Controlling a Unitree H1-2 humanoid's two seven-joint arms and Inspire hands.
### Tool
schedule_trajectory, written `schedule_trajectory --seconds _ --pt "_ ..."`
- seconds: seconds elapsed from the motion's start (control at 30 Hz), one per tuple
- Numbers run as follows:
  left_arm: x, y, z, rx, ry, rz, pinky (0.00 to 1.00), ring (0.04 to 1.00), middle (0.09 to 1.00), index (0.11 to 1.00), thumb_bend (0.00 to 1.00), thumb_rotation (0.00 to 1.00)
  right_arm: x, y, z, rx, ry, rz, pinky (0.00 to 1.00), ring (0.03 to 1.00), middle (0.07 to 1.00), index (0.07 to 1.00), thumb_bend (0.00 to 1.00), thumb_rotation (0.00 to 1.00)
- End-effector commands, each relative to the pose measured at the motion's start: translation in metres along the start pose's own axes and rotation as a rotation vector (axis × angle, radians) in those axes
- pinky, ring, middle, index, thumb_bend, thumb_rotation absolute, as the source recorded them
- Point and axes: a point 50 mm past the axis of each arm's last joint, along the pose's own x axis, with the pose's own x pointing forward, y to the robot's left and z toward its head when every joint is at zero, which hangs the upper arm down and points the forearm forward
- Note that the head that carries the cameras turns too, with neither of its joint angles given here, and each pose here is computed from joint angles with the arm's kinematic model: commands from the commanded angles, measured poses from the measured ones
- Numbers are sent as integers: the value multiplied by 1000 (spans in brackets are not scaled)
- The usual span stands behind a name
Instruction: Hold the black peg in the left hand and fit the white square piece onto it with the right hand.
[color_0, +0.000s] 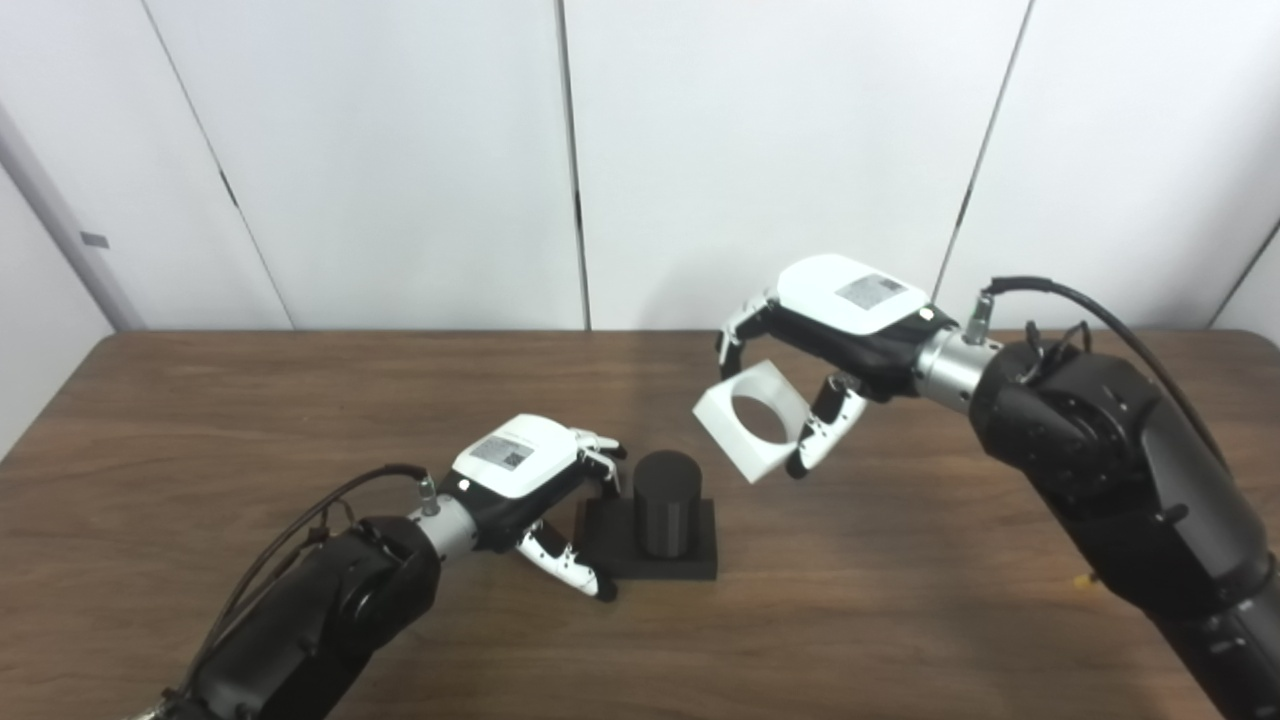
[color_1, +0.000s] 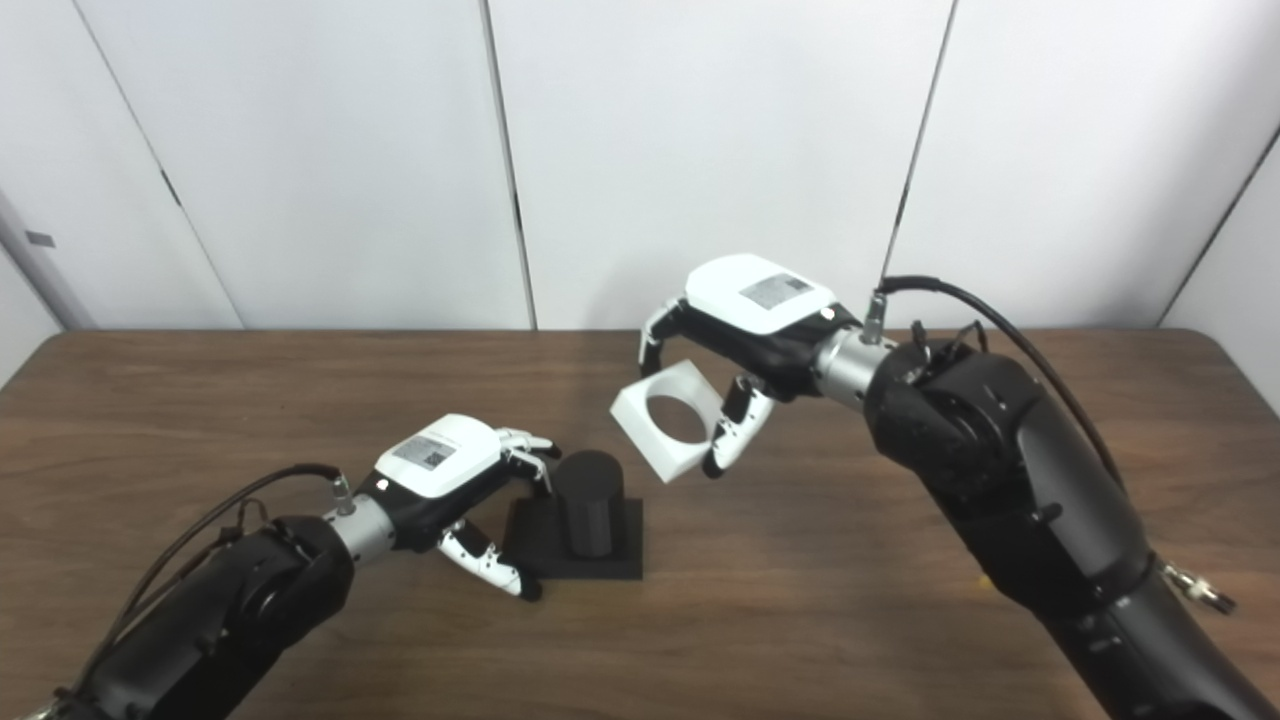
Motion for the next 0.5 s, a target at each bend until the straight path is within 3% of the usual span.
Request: schedule_trajectory --seconds 0.0,0.47 --pt "-1 -45 15 15 -10 -187 783 883 874 488 522 77 6 -27 10 -47 -50 -76 724 809 753 478 521 134" --pt "1 -46 18 8 -21 -178 770 874 873 488 522 77 19 -12 23 -1 -97 -59 735 813 749 477 522 131"
